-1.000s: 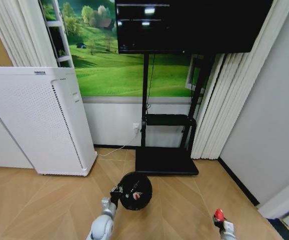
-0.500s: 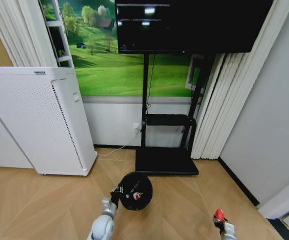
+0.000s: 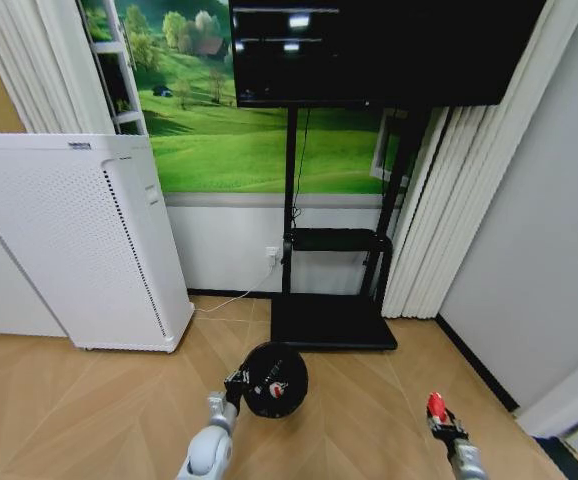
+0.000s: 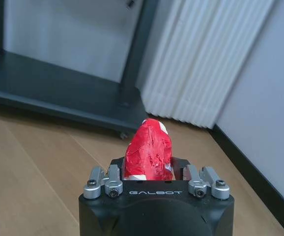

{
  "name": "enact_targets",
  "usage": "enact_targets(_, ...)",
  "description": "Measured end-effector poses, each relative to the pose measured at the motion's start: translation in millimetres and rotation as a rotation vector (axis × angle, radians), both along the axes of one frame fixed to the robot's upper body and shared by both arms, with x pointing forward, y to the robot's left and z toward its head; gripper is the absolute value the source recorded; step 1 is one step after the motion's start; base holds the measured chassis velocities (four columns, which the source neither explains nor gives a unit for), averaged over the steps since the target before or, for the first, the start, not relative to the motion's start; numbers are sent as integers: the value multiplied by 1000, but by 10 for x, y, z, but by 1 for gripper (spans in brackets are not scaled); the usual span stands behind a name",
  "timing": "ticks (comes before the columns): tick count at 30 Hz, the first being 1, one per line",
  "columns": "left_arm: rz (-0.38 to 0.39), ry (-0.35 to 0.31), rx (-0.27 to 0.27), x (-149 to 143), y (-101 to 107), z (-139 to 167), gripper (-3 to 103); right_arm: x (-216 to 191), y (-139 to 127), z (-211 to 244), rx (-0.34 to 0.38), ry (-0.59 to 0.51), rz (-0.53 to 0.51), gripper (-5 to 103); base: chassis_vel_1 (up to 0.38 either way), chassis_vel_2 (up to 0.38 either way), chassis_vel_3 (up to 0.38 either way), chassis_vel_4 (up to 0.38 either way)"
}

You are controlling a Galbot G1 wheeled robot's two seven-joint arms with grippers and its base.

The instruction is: Pick up the trash bin and place the garbage on the floor into it.

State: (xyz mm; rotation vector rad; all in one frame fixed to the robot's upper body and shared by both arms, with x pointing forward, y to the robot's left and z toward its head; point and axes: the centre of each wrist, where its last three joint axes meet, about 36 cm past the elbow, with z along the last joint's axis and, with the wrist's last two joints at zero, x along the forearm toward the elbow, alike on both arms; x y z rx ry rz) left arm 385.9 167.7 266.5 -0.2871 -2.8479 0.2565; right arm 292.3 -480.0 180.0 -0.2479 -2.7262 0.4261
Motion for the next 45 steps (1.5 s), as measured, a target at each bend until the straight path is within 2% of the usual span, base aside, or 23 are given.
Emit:
enact_targets(2, -1, -2, 1, 23, -6, 3, 4, -2, 5, -1, 16, -31, 74, 51, 0, 0, 0, 0)
enact_targets(10, 8, -4, 6, 74, 17, 8, 4, 78, 26, 140, 33, -104, 185, 50, 0, 0, 0, 0)
enact_targets(13, 17, -1, 6, 127, 13, 1, 4, 165, 0, 310, 30, -166, 282, 50, 0, 0, 0, 0)
enact_targets(17, 22, 2, 4, 168, -19, -4, 4, 218, -12, 363, 29, -199, 338, 50, 0, 0, 0, 0)
enact_targets(23, 12, 7, -2, 288, -168, -21, 4, 309, -40, 499, 40, -267, 440, 50, 0, 0, 0, 0)
enact_targets(35, -21, 14, 4, 377, -369, -72, 4, 320, -34, 686, 54, -316, 629, 50, 0, 0, 0, 0)
enact_targets(45, -87, 16, 16, 503, -680, -139, 4, 370, 249, 804, 72, -346, 744, 50, 0, 0, 0, 0)
